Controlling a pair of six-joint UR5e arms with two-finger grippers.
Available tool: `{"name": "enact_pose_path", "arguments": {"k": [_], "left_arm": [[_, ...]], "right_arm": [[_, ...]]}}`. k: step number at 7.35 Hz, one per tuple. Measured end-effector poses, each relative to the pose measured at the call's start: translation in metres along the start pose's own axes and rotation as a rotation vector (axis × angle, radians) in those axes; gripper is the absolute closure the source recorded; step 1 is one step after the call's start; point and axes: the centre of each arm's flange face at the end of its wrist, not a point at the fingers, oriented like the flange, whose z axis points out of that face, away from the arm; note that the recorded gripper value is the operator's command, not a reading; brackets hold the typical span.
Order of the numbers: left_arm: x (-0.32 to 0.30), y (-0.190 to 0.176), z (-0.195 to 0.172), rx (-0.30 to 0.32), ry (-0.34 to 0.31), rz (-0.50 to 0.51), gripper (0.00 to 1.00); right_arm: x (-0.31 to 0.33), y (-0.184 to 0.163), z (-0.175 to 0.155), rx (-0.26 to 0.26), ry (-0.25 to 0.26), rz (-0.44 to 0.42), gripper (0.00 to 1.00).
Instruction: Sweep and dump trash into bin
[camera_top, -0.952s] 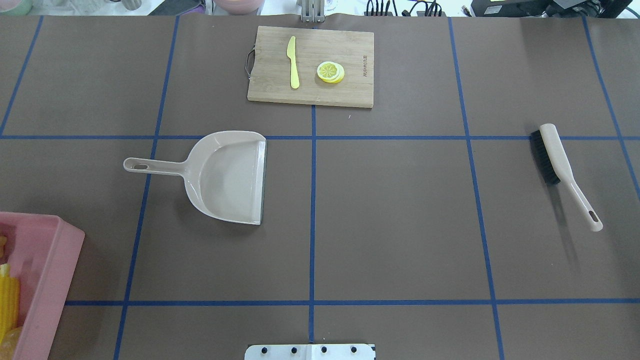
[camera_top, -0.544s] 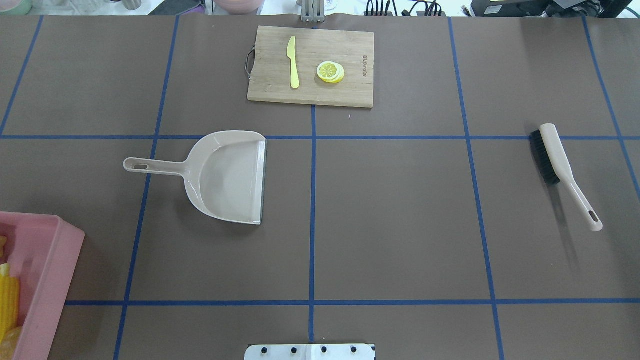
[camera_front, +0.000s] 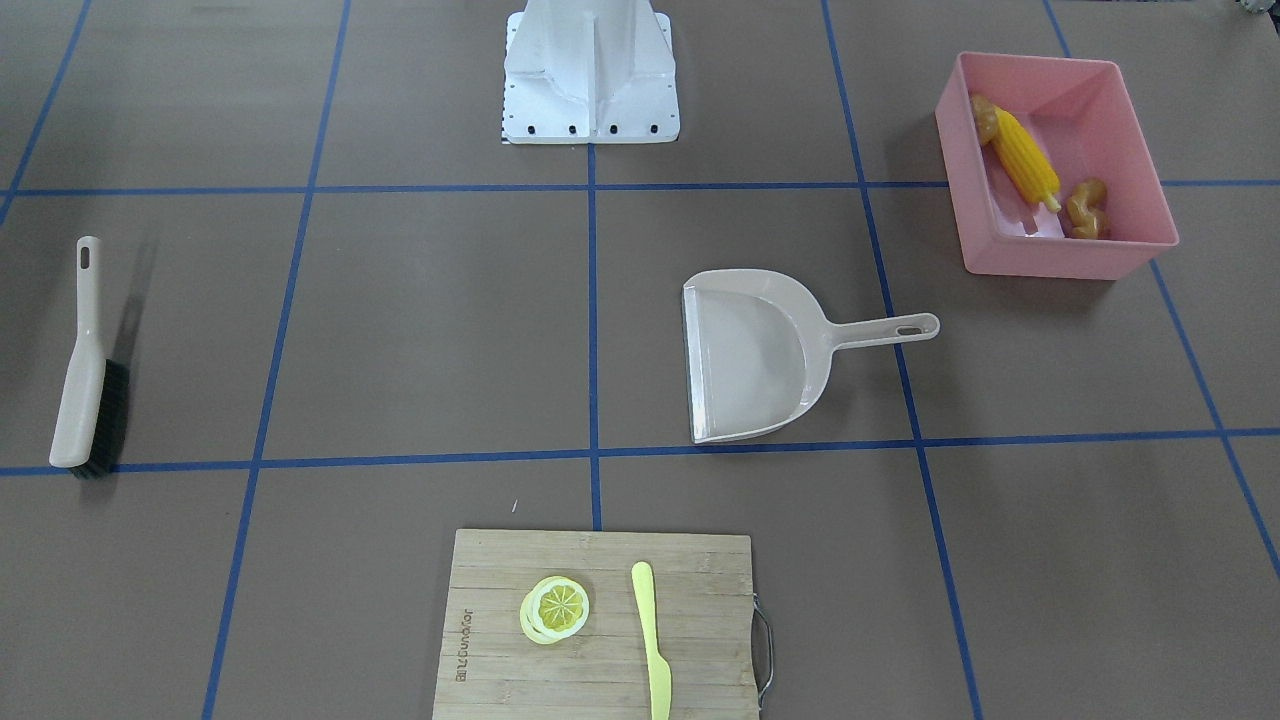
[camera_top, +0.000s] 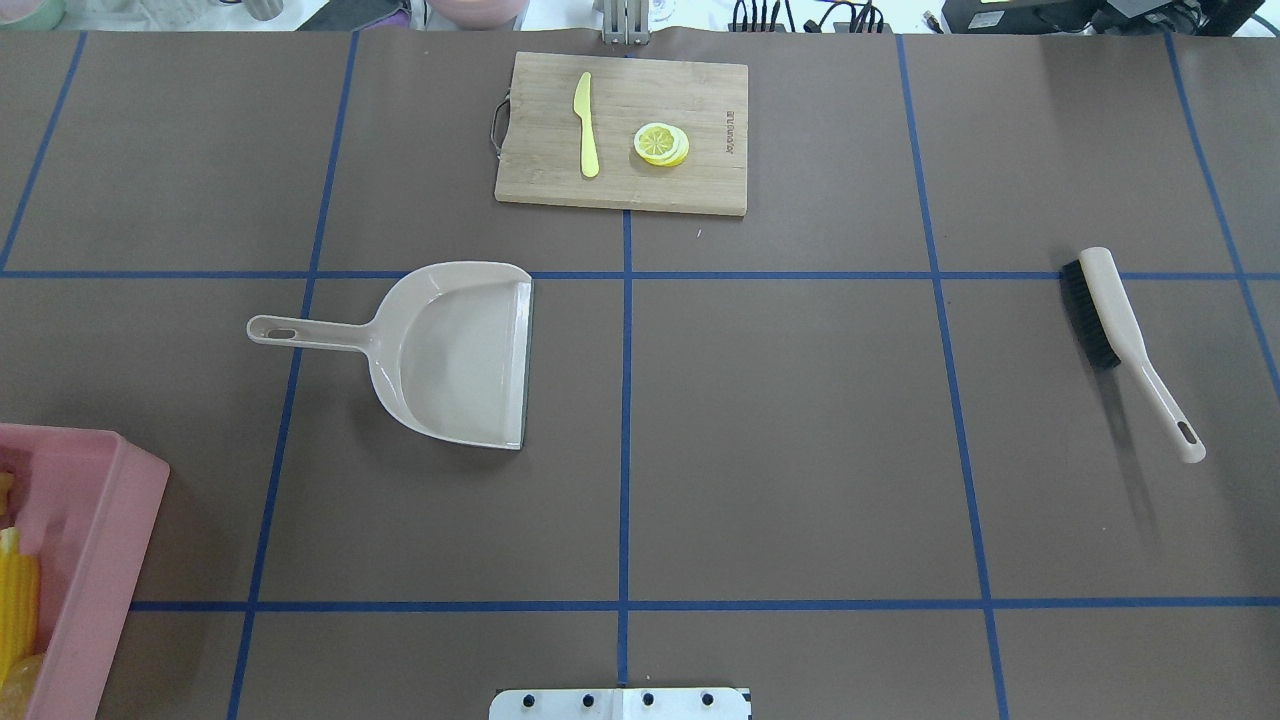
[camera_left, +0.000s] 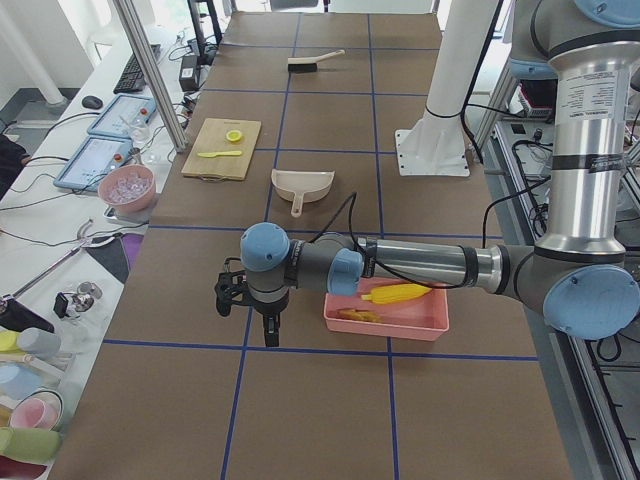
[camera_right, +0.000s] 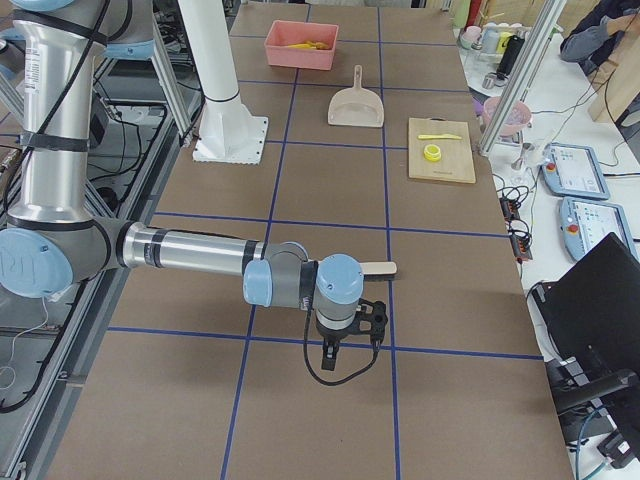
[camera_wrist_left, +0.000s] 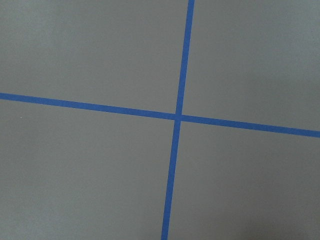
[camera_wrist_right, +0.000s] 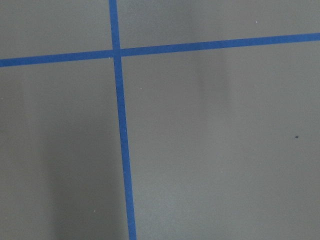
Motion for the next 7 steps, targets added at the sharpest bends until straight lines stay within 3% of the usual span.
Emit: {"name": "enact_pose_path", "arguments": {"k": [7], "left_arm": [[-0.0032, 0.0041, 0.0006, -0.006, 0.004, -0.01, 0.02]], "right_arm": [[0.0, 0.0, 0.0, 0.0, 0.0, 0.0, 0.0]]}}
